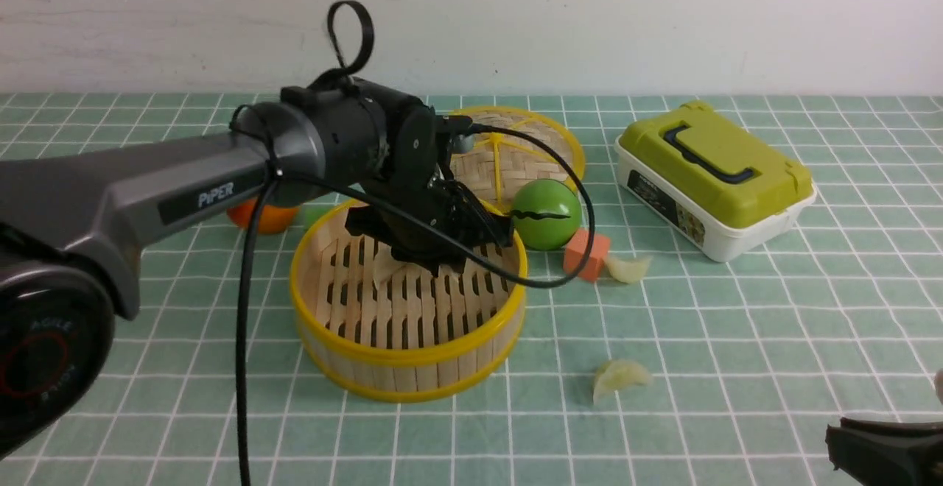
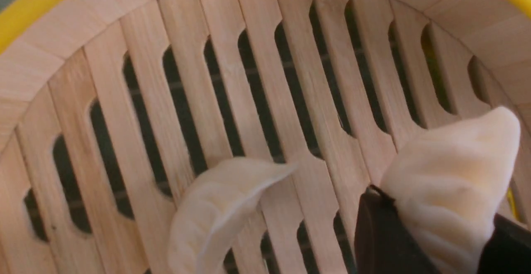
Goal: Put the dumplings into the steamer on the table with the blue tablecloth.
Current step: 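Place the dumpling into the bamboo steamer basket with the left gripper, then reach for and grasp a dumpling lying on the table beside the steamer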
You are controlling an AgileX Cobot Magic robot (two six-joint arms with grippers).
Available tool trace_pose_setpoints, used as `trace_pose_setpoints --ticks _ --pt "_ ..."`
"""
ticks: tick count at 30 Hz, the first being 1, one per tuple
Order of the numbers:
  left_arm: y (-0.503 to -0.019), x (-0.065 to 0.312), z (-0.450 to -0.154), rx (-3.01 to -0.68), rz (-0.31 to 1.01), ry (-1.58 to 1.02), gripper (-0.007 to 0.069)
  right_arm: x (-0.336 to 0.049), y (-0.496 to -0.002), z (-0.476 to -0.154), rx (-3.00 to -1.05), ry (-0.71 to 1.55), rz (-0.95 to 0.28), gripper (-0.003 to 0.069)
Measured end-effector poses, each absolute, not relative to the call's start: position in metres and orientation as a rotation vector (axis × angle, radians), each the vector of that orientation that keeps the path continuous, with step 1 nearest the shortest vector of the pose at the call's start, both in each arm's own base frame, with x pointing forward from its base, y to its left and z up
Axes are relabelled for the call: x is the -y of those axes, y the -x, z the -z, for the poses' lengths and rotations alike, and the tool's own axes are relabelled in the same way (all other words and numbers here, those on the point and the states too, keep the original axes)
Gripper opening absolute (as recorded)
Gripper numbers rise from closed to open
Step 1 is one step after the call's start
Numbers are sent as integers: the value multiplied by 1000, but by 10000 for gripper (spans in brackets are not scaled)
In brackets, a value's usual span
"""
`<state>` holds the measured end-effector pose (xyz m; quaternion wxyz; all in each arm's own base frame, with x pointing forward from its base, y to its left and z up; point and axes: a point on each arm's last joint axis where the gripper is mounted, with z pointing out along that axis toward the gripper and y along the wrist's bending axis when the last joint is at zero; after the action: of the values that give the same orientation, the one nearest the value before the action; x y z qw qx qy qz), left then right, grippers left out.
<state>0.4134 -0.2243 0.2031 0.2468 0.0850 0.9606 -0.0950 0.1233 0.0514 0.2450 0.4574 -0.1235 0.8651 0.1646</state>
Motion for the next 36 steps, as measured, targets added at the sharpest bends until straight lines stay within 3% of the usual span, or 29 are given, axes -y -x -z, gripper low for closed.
trace_pose_setpoints --ticks 7,10,12,16,20,24,27,30,36 --pt "-412 224 -198 -2652 248 -189 437 -51 -125 -246 -2115 296 -397 97" --pt "-409 223 -203 -2677 240 -184 468 -51 -125 -247 -2121 297 -402 117" --pt "-403 219 -224 -2688 228 -183 472 -55 -128 -251 -2164 295 -435 165" --pt "-385 206 -294 -2589 210 -231 421 -65 -150 -265 -2261 293 -493 286" --pt "-337 177 -387 -2410 250 -253 286 -80 -196 -277 -2357 397 -475 394" --pt "-284 148 -429 -2320 285 -241 158 -93 -244 -276 -2424 596 -404 425" --pt "-246 126 -431 -2316 280 -241 86 -104 -289 -268 -2436 697 -351 430" --pt "-211 106 -414 -2325 257 -249 41 -115 -329 -244 -2502 742 -354 430" --pt "-155 70 -360 -2371 162 -260 22 -147 -360 -209 -2728 962 -505 430"
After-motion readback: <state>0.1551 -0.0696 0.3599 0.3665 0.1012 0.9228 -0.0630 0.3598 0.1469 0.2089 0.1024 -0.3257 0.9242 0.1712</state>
